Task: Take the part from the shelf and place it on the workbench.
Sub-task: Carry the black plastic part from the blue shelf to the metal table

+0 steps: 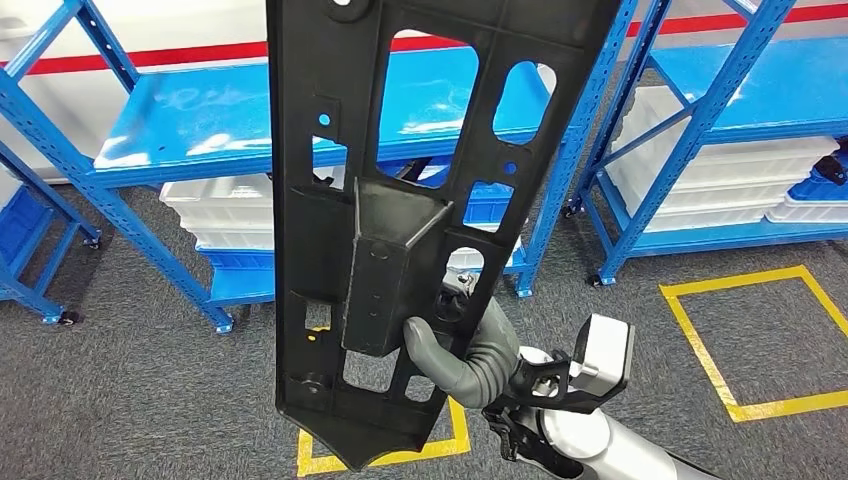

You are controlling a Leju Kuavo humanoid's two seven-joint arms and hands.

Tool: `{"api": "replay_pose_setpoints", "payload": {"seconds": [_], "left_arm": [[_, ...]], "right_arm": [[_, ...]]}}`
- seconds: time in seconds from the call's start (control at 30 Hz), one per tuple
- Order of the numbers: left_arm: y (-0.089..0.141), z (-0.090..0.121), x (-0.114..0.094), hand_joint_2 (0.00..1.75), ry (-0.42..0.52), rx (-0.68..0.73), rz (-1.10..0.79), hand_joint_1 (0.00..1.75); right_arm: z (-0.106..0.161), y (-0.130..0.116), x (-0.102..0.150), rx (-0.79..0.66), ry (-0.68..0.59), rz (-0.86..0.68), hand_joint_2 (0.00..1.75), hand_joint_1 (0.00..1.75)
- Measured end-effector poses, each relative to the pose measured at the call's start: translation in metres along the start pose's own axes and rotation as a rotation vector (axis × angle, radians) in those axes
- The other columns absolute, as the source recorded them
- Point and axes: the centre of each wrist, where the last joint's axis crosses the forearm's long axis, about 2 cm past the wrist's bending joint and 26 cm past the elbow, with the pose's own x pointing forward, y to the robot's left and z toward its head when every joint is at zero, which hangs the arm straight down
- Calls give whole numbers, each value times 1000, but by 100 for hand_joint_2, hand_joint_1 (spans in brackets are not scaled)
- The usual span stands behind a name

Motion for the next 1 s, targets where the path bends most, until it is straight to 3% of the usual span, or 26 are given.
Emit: {"api": "replay_pose_setpoints", "payload": {"seconds": [1.0], "left_arm": [[0,-1,2,175,-6,-1,-7,0]], "right_arm": [[7,-4,7,-25,11,14,175,175]]}}
